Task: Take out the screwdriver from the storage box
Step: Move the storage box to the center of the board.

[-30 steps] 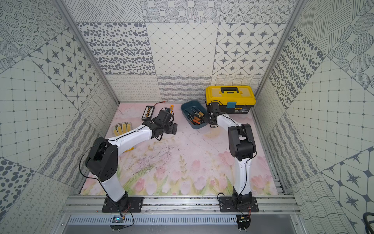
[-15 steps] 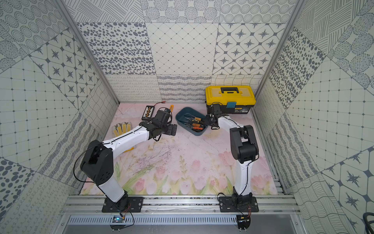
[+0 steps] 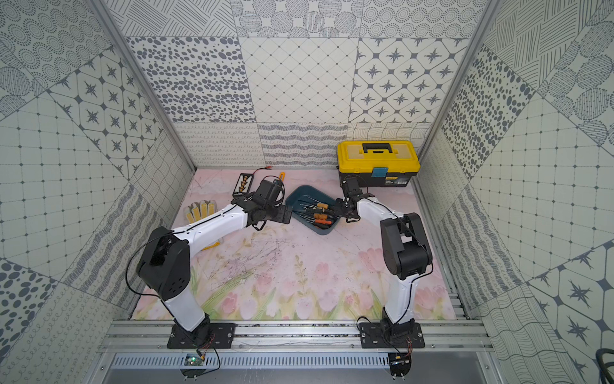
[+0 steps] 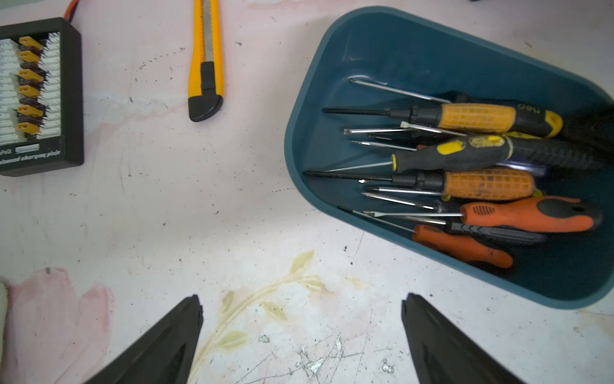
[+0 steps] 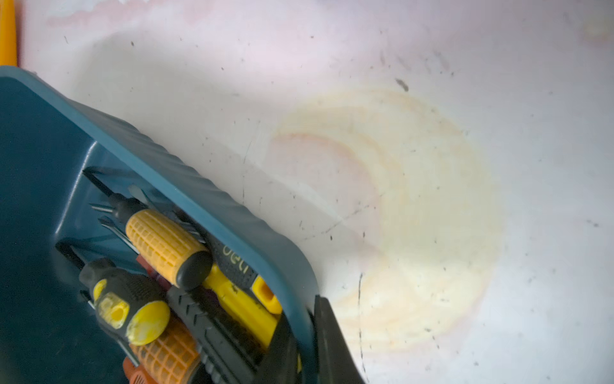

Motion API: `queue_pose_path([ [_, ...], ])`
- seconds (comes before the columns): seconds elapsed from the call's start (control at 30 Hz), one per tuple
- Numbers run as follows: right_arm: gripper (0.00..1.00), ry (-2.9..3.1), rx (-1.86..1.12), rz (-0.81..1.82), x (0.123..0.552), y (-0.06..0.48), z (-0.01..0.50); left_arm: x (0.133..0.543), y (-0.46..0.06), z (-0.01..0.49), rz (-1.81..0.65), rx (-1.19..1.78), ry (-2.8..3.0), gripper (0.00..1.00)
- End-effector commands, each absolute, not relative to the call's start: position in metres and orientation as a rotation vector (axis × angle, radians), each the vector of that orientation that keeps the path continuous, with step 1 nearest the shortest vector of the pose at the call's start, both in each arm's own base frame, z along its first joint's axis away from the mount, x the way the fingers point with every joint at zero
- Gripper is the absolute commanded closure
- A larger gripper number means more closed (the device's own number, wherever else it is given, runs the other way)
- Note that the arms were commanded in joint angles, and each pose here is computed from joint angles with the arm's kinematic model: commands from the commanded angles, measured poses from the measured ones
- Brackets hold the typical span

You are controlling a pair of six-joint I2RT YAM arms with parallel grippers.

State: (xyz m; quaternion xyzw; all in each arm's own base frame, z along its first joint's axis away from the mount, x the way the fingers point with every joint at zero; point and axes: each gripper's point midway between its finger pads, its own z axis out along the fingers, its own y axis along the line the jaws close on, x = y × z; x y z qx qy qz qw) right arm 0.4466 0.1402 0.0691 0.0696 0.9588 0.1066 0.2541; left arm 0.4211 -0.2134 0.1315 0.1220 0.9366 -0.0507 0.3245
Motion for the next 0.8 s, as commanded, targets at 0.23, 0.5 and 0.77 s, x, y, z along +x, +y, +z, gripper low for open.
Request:
queue_pose_path([
  [0.23, 0.96, 2.624, 0.333, 0.307, 0.401, 0.142, 0.079, 0.405, -0.219, 0.102, -0.158, 0.249, 2.664, 0.01],
  [0.5, 0.96, 2.589, 0.401, 0.342, 0.382, 0.151, 0.093, 0.378, -0.235, 0.080, -0.252, 0.096, 2.851, 0.01],
  [0.77, 0.99, 2.620, 0.373, 0.402, 0.356, 0.170, 0.090, 0.349, -0.226, 0.069, -0.302, -0.140, 2.897, 0.05],
])
